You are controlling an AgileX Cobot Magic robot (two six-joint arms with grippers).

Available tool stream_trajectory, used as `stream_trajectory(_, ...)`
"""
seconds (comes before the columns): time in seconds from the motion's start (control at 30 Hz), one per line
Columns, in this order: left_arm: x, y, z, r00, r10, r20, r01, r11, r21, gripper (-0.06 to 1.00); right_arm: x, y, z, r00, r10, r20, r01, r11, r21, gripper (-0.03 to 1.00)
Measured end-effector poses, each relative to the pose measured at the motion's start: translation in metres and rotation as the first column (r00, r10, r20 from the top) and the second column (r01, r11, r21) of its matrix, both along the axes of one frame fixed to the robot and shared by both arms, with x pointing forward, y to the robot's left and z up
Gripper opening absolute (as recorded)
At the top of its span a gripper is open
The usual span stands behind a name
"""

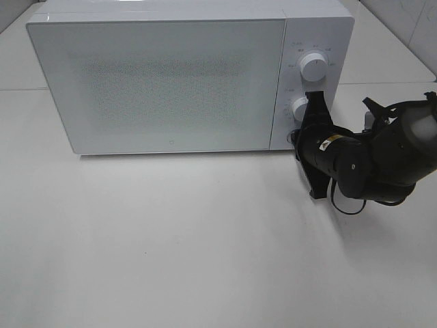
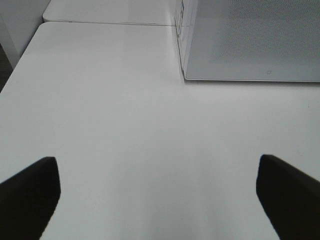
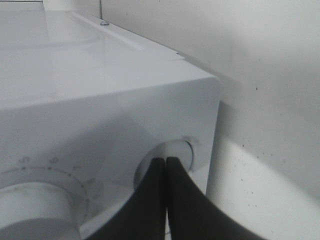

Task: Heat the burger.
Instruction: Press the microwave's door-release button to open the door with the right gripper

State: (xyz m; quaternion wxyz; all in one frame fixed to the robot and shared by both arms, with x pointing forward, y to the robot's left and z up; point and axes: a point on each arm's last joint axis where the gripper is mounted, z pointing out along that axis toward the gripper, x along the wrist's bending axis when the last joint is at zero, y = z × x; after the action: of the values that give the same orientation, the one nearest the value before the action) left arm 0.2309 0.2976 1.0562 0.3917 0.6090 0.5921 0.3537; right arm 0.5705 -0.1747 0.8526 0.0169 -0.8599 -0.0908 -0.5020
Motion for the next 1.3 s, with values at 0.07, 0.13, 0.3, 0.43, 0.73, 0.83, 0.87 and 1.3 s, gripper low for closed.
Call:
stream_trajectory(0.07,0.0,0.0,0.0,1.0,0.0,0.0,0.0,1.0,0.0,0.99,0.0004,-0.0002,0.0006,1.0,-0.001,0.008,0.001,1.0,-0.003,0.03)
stream_trajectory(0.13,0.0,0.0,0.0,1.0,0.0,0.0,0.0,1.0,0.0,0.99,0.0006,-0.0003,0.0009,1.0,-0.001,0.012,0.001,1.0,-0.003,0.03)
stream_trajectory(0.3,0.0,0.0,0.0,1.0,0.0,0.0,0.0,1.0,0.0,0.99,0.0009,-0.0001,0.0015,1.0,0.001,0.02,-0.001,1.0,-0.004,0.03)
stream_trajectory(0.43,0.0,0.0,0.0,1.0,0.0,0.0,0.0,1.0,0.0,0.99,0.0006,0.0005,0.0013,1.0,0.013,0.022,-0.012,1.0,-0.009,0.03)
stream_trajectory(0.73,0.0,0.0,0.0,1.0,0.0,0.0,0.0,1.0,0.0,0.99,0.0007,0.0007,-0.0012,0.999,0.018,0.027,-0.017,1.0,-0.014,0.03)
stream_trajectory(0.83,0.0,0.0,0.0,1.0,0.0,0.0,0.0,1.0,0.0,0.99,0.0009,0.0007,-0.0011,0.999,0.018,0.031,-0.018,1.0,-0.014,0.03)
stream_trajectory(0.87,0.0,0.0,0.0,1.0,0.0,0.0,0.0,1.0,0.0,0.99,0.0009,0.0007,-0.0011,0.999,0.018,0.031,-0.018,1.0,-0.014,0.03)
stream_trajectory(1.3,0.0,0.0,0.0,1.0,0.0,0.0,0.0,1.0,0.0,0.99,0.0028,0.0008,-0.0007,0.999,0.02,0.031,-0.019,1.0,-0.02,0.03)
